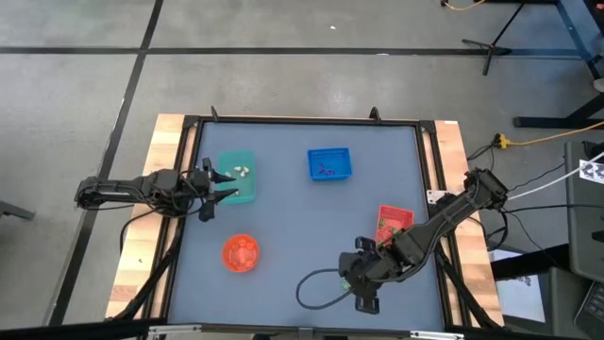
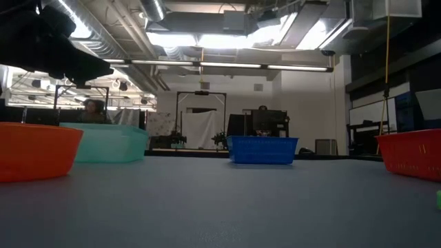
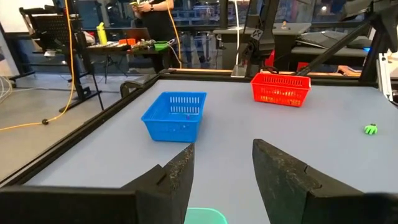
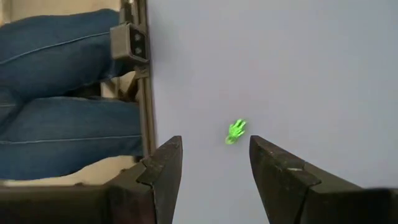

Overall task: Sort Halloween decoration
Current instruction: Put the green skeleton toy into the orange bin

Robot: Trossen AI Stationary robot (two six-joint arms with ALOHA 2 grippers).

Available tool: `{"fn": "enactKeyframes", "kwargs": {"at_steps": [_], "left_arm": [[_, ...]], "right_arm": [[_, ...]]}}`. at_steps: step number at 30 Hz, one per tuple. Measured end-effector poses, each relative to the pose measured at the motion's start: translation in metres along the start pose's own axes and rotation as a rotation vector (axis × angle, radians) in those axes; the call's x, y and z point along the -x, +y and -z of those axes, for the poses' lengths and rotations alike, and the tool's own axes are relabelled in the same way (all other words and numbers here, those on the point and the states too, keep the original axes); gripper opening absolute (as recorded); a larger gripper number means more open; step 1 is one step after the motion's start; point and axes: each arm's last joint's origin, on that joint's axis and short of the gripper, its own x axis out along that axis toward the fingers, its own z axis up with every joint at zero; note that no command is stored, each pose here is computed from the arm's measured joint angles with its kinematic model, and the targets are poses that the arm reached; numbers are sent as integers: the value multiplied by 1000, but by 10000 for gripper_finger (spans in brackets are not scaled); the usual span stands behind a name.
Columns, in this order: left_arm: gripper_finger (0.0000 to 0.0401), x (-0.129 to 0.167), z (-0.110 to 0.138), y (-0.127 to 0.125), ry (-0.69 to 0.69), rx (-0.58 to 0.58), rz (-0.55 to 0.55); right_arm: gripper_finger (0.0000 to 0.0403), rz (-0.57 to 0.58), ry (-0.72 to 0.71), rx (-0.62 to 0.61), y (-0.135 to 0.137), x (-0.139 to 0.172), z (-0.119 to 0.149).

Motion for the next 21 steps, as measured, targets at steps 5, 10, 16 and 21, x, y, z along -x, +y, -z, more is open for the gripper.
{"fn": "enactKeyframes", "kwargs": {"at_steps": [5,10,16,21], "left_arm": [[148,0,0,0,1,-1,1],[148,0,0,0,1,0,3],[148,0,0,-1,5,0,30],[148,0,0,-1,5,-1,29]], "right_arm": [[184,2,-1,-98,0,0,0],[184,15,10,-162,3,-7,2],[184,46,61,-134,15,-31,11],[184,72,96,-113,21,-55,17]]}}
